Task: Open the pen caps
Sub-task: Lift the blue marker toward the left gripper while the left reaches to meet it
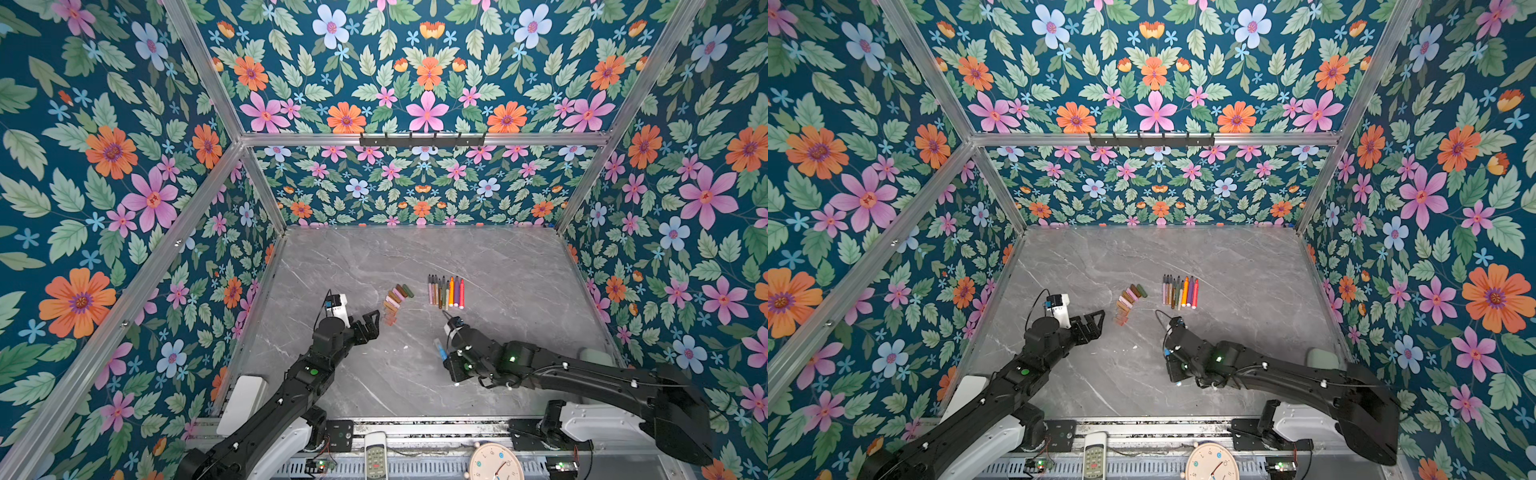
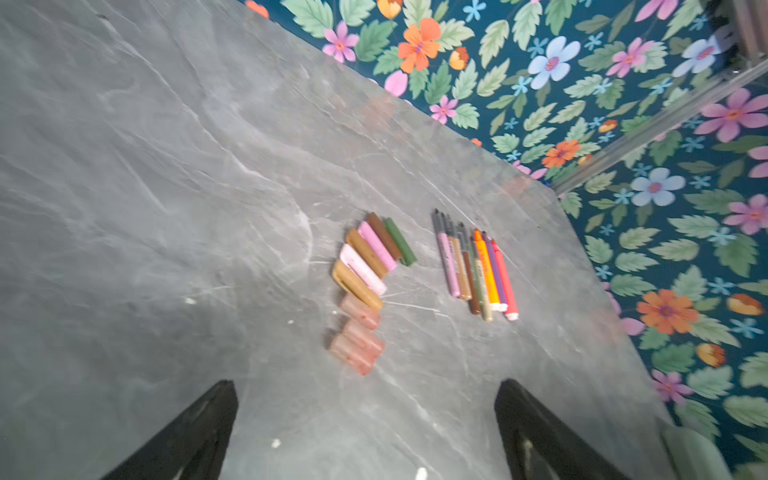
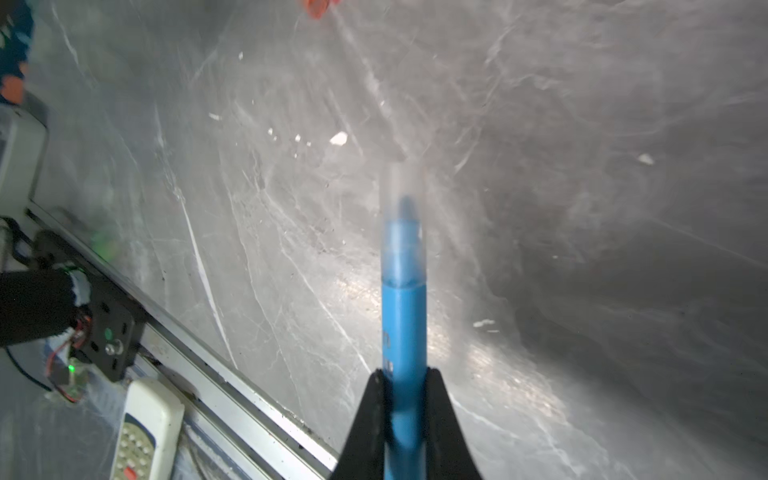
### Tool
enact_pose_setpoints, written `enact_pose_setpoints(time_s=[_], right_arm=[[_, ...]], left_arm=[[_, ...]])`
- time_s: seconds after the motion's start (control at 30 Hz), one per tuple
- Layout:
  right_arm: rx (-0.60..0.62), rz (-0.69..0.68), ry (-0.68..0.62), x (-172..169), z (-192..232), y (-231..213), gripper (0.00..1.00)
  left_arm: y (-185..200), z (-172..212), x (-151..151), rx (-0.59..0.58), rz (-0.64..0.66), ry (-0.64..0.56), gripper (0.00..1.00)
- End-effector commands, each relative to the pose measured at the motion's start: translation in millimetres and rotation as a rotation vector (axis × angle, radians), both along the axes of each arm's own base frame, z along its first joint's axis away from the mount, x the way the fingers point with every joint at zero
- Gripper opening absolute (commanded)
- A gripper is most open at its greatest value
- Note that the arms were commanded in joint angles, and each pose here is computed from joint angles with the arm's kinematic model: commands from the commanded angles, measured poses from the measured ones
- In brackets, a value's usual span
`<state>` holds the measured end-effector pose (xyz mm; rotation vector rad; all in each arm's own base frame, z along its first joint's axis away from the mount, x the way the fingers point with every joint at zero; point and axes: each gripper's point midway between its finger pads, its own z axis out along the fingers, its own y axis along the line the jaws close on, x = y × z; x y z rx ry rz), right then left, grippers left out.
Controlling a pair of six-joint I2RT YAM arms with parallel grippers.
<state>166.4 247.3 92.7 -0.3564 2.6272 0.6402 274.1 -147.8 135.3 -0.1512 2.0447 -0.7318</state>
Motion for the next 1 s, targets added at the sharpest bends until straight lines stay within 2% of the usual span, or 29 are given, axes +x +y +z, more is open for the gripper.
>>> enact_pose_setpoints(time_s=[0.0,0.1,0.27,0.43,0.6,0.83,0.9,0.97], right_arm=[[0.072,-0.005,0.029,2,7,-11,0.09],[0.079,-0.026,0.047,6,11,-24,0.09],[0.047,-0.033,0.056,7,16,-29,0.09],[0.106,-0.034,0.067,4,27,-23,0.1],[0.176,-0.042,0.071,3,31,-17,0.11],[0.252,-0.027,0.096,-3,32,-8,0.13],[0.281,-0.003,0.1,-5,33,-3,0.12],[0.291,0.014,0.097,-5,37,0,0.1]], left_arm=[[-35,29,2,-0.123,-0.13,-0.031,1.0],[-63,38,-1,-0.14,-0.236,-0.039,1.0],[-85,41,-1,-0.159,-0.267,-0.07,1.0],[-103,37,3,-0.251,-0.301,-0.024,1.0],[-125,37,-6,-0.286,-0.375,0.02,1.0],[-136,48,-10,-0.313,-0.425,0.043,1.0],[-140,49,-12,-0.327,-0.449,0.054,0.95],[-145,51,-14,-0.348,-0.474,0.056,0.86]])
